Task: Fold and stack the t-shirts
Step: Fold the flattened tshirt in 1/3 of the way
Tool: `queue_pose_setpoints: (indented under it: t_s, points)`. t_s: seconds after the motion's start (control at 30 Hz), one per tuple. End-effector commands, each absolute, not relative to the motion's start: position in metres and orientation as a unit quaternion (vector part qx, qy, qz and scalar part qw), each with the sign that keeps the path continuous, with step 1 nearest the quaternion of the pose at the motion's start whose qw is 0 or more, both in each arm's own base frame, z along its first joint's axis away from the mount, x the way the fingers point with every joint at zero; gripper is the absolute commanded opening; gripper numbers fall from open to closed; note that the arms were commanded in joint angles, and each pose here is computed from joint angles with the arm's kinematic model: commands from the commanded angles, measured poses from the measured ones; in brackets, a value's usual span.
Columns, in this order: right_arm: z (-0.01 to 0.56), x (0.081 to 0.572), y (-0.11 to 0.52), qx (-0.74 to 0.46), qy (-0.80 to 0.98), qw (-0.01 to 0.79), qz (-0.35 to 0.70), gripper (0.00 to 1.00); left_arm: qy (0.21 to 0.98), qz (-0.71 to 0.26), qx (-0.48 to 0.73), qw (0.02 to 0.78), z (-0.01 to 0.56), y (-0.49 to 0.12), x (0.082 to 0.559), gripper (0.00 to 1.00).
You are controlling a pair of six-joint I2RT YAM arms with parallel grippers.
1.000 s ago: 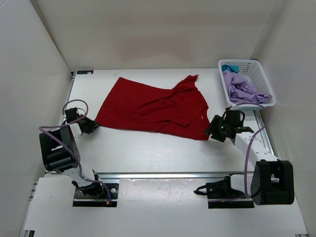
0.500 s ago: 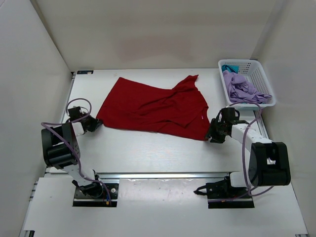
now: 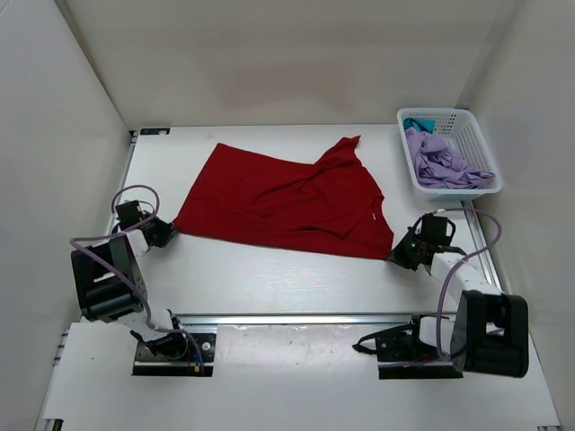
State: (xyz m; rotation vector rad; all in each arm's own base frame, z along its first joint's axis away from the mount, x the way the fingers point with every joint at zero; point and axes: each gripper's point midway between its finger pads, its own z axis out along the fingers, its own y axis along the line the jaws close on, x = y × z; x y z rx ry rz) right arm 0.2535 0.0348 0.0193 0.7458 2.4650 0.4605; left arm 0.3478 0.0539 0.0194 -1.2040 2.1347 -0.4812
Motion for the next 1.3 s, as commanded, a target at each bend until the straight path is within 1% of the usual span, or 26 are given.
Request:
queue_pose_setpoints:
  t_s: [0.0,0.03,0.07,0.1,0.17,0.27,0.43,0.5,0.53,0.57,0.6,0.63,0.7,0.77,0.8,0.83,0.87,0.9,0.93,0.97,1.0,1.03,1.1,1.17,1.23,1.27]
  points:
    - [0.026,0.247,0.027,0.290,0.896,0.292,0.168,0.00,0.815,-0.152,-0.468,0.306,0.014,0.056,0.309,0.00]
    - [0.026,0.243,0.029,0.292,0.894,0.292,0.173,0.00,0.808,-0.156,-0.469,0.321,0.023,0.060,0.305,0.00]
    - [0.027,0.239,0.030,0.295,0.892,0.294,0.175,0.00,0.809,-0.156,-0.477,0.306,0.017,0.055,0.291,0.00]
    - [0.025,0.235,0.032,0.298,0.891,0.293,0.180,0.00,0.807,-0.150,-0.476,0.318,0.023,0.059,0.284,0.00]
    - [0.019,0.219,0.038,0.306,0.889,0.280,0.192,0.00,0.817,-0.130,-0.462,0.319,0.028,0.053,0.262,0.00]
    - [0.023,0.208,0.045,0.308,0.888,0.276,0.199,0.00,0.832,-0.078,-0.443,0.324,0.039,0.055,0.243,0.00]
    - [0.055,0.209,0.032,0.333,0.873,0.307,0.179,0.00,0.857,-0.055,-0.428,0.283,0.034,0.040,0.213,0.00]
    - [0.067,0.208,0.022,0.344,0.869,0.321,0.153,0.00,0.859,-0.073,-0.428,0.270,0.035,0.031,0.210,0.04]
    - [0.064,0.203,0.020,0.351,0.872,0.311,0.143,0.00,0.856,-0.096,-0.436,0.260,0.035,0.026,0.212,0.09]
    - [0.070,0.207,0.025,0.335,0.873,0.317,0.159,0.04,0.853,-0.101,-0.441,0.262,0.038,0.028,0.216,0.15]
    - [0.072,0.210,0.027,0.323,0.874,0.323,0.165,0.20,0.852,-0.118,-0.430,0.273,0.043,0.026,0.223,0.26]
    - [0.070,0.210,0.033,0.308,0.877,0.322,0.180,0.43,0.850,-0.114,-0.424,0.291,0.054,0.030,0.231,0.37]
    - [0.073,0.211,0.036,0.297,0.880,0.322,0.185,0.54,0.851,-0.107,-0.409,0.312,0.069,0.032,0.242,0.54]
    - [0.085,0.215,0.035,0.288,0.878,0.336,0.181,0.59,0.853,-0.085,-0.398,0.328,0.078,0.035,0.246,0.67]
    - [0.089,0.217,0.035,0.280,0.880,0.341,0.179,0.59,0.850,-0.078,-0.399,0.335,0.081,0.038,0.247,0.71]
    - [0.101,0.224,0.033,0.260,0.879,0.360,0.174,0.56,0.849,-0.075,-0.397,0.342,0.080,0.039,0.247,0.71]
    - [0.110,0.234,0.037,0.235,0.878,0.378,0.175,0.46,0.846,-0.093,-0.380,0.363,0.087,0.032,0.254,0.66]
    - [0.108,0.239,0.047,0.211,0.887,0.368,0.182,0.35,0.842,-0.116,-0.359,0.385,0.090,0.021,0.264,0.52]
    - [0.104,0.243,0.067,0.179,0.899,0.347,0.200,0.19,0.843,-0.160,-0.324,0.399,0.097,-0.002,0.274,0.48]
    - [0.106,0.248,0.078,0.161,0.901,0.344,0.210,0.13,0.845,-0.178,-0.312,0.397,0.098,-0.015,0.277,0.47]
    - [0.101,0.253,0.100,0.128,0.908,0.333,0.220,0.02,0.849,-0.203,-0.277,0.401,0.101,-0.041,0.284,0.46]
    - [0.098,0.253,0.110,0.115,0.912,0.325,0.220,0.00,0.851,-0.211,-0.254,0.410,0.107,-0.056,0.288,0.45]
    - [0.095,0.265,0.136,0.079,0.913,0.338,0.214,0.00,0.859,-0.217,-0.183,0.425,0.118,-0.103,0.293,0.37]
    - [0.095,0.274,0.149,0.072,0.907,0.340,0.236,0.14,0.869,-0.237,-0.129,0.415,0.116,-0.139,0.288,0.36]
    - [0.084,0.283,0.152,0.082,0.909,0.331,0.240,0.38,0.866,-0.259,-0.107,0.414,0.117,-0.161,0.291,0.36]
    - [0.084,0.284,0.152,0.086,0.907,0.331,0.244,0.41,0.871,-0.271,-0.098,0.398,0.111,-0.170,0.288,0.36]
